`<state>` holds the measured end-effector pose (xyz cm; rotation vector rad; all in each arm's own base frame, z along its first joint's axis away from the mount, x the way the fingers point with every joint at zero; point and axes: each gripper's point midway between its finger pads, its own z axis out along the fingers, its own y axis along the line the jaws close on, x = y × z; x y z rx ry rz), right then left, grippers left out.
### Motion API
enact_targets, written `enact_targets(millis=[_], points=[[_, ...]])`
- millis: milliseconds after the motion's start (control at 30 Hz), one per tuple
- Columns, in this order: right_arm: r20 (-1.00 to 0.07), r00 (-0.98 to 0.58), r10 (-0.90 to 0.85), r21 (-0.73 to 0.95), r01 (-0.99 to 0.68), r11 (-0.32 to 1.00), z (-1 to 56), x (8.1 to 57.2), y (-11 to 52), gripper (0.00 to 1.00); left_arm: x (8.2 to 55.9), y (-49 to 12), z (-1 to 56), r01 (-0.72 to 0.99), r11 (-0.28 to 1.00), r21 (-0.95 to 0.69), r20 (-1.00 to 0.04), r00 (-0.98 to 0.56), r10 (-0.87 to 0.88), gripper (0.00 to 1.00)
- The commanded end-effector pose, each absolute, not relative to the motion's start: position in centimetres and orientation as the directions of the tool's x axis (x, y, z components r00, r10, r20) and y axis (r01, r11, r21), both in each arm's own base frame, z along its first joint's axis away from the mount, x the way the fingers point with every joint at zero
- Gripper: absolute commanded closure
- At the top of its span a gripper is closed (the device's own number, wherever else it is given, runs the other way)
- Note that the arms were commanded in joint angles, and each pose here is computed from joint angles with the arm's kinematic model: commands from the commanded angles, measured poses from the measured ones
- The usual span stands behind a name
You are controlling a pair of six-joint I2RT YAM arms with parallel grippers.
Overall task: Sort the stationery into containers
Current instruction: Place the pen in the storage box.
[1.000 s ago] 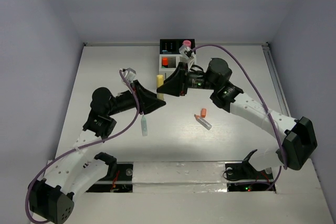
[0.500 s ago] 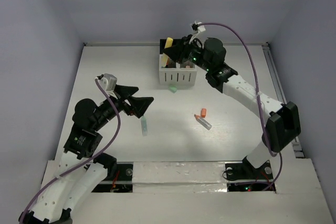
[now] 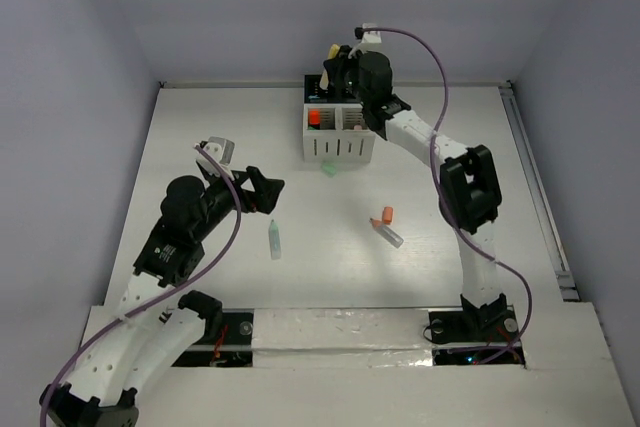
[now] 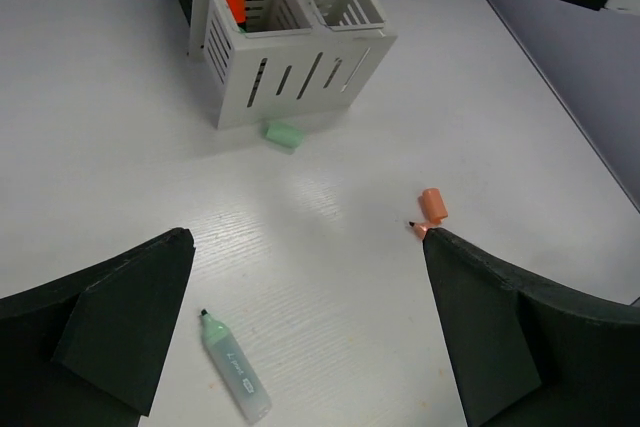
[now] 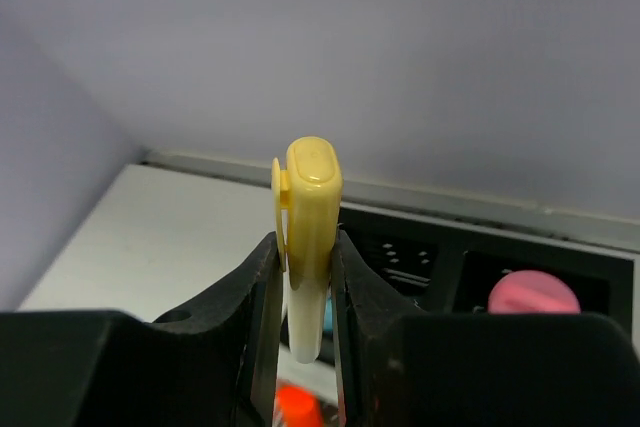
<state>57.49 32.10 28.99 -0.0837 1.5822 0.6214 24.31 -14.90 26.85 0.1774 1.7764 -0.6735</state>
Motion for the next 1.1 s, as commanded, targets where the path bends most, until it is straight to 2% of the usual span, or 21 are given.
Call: enact_targets(millis=[0, 67, 300, 333, 400, 433, 467, 533, 567, 633, 667, 700, 767, 800, 867, 900, 933, 1000, 1033, 1067], points=[[-0.953, 0.054, 0.298, 0.258, -0.369, 0.893, 32.9, 60.4, 31.4, 1.00, 24.8, -14.1, 27.9, 0.428, 0.843, -0.326, -0.936, -0.273, -0.223, 0.01], [-0.962, 0.041, 0.269, 0.237, -0.357, 0.903, 30.8, 61.6, 31.9, 1.00, 24.7, -14.2, 27.9, 0.432, 0.841, -0.326, -0.936, -0.274, -0.222, 0.01], [-0.976, 0.060, 0.211, 0.176, -0.365, 0.914, 29.6, 63.4, 32.8, 1.00, 24.9, -14.6, 27.6, 0.443, 0.835, -0.326, -0.934, -0.286, -0.213, 0.01], [-0.978, 0.053, 0.203, 0.170, -0.365, 0.915, 28.9, 63.5, 32.9, 0.97, 24.9, -14.6, 27.6, 0.445, 0.834, -0.327, -0.934, -0.287, -0.212, 0.01], [-0.979, 0.060, 0.196, 0.160, -0.376, 0.913, 28.7, 63.3, 33.0, 0.85, 25.0, -14.6, 27.5, 0.444, 0.835, -0.325, -0.934, -0.289, -0.210, 0.01], [-0.980, 0.059, 0.190, 0.154, -0.381, 0.912, 28.5, 63.3, 33.1, 0.76, 24.9, -14.7, 27.5, 0.445, 0.834, -0.325, -0.934, -0.289, -0.210, 0.01], [-0.981, 0.061, 0.184, 0.146, -0.391, 0.909, 28.7, 63.3, 33.3, 0.60, 24.9, -14.7, 27.6, 0.447, 0.833, -0.325, -0.934, -0.287, -0.211, 0.01], [-0.983, 0.059, 0.172, 0.135, -0.395, 0.909, 28.7, 63.3, 33.3, 0.48, 24.9, -14.7, 27.6, 0.447, 0.832, -0.327, -0.934, -0.289, -0.211, 0.01], [-0.984, 0.061, 0.170, 0.132, -0.398, 0.908, 28.9, 63.2, 33.3, 0.34, 24.9, -14.7, 27.6, 0.448, 0.833, -0.326, -0.934, -0.289, -0.210, 0.01], [-0.984, 0.062, 0.165, 0.126, -0.407, 0.905, 29.7, 62.9, 33.4, 0.23, 24.9, -14.7, 27.6, 0.447, 0.833, -0.327, -0.934, -0.288, -0.212, 0.01], [-0.984, 0.069, 0.166, 0.123, -0.413, 0.902, 30.6, 62.7, 33.3, 0.15, 24.9, -14.6, 27.7, 0.447, 0.834, -0.325, -0.935, -0.284, -0.212, 0.01], [-0.982, 0.082, 0.168, 0.118, -0.421, 0.899, 31.6, 62.5, 33.4, 0.13, 24.8, -14.6, 27.7, 0.448, 0.833, -0.325, -0.935, -0.284, -0.212, 0.01], [-0.986, 0.062, 0.155, 0.115, -0.419, 0.901, 32.3, 62.1, 33.1, 0.11, 24.8, -14.6, 27.9, 0.450, 0.832, -0.325, -0.936, -0.278, -0.215, 0.01], [-0.983, 0.081, 0.165, 0.115, -0.429, 0.896, 34.6, 61.2, 32.8, 0.11, 24.7, -14.6, 27.9, 0.451, 0.831, -0.324, -0.937, -0.275, -0.216, 0.01], [-0.988, 0.043, 0.150, 0.117, -0.427, 0.897, 34.3, 59.8, 32.1, 0.14, 24.7, -14.4, 28.2, 0.450, 0.832, -0.324, -0.938, -0.268, -0.221, 0.01], [-0.981, 0.077, 0.179, 0.129, -0.432, 0.893, 38.1, 57.6, 30.9, 0.16, 24.7, -14.4, 28.3, 0.452, 0.831, -0.324, -0.939, -0.264, -0.222, 0.01], [-0.987, -0.005, 0.158, 0.145, -0.428, 0.892, 34.9, 56.4, 30.5, 0.19, 24.6, -14.4, 28.4, 0.454, 0.830, -0.325, -0.939, -0.263, -0.224, 0.01], [-0.987, -0.074, 0.146, 0.163, -0.423, 0.891, 34.1, 53.6, 29.1, 0.29, 24.4, -14.4, 28.6, 0.461, 0.825, -0.326, -0.939, -0.257, -0.228, 0.01], [-0.980, -0.111, 0.168, 0.199, -0.416, 0.887, 35.6, 50.7, 27.7, 0.33, 24.3, -14.4, 28.6, 0.465, 0.823, -0.326, -0.940, -0.255, -0.228, 0.01], [-0.966, -0.222, 0.134, 0.214, -0.391, 0.895, 30.9, 48.8, 26.8, 0.43, 24.1, -14.5, 28.7, 0.472, 0.818, -0.328, -0.939, -0.254, -0.230, 0.01]])
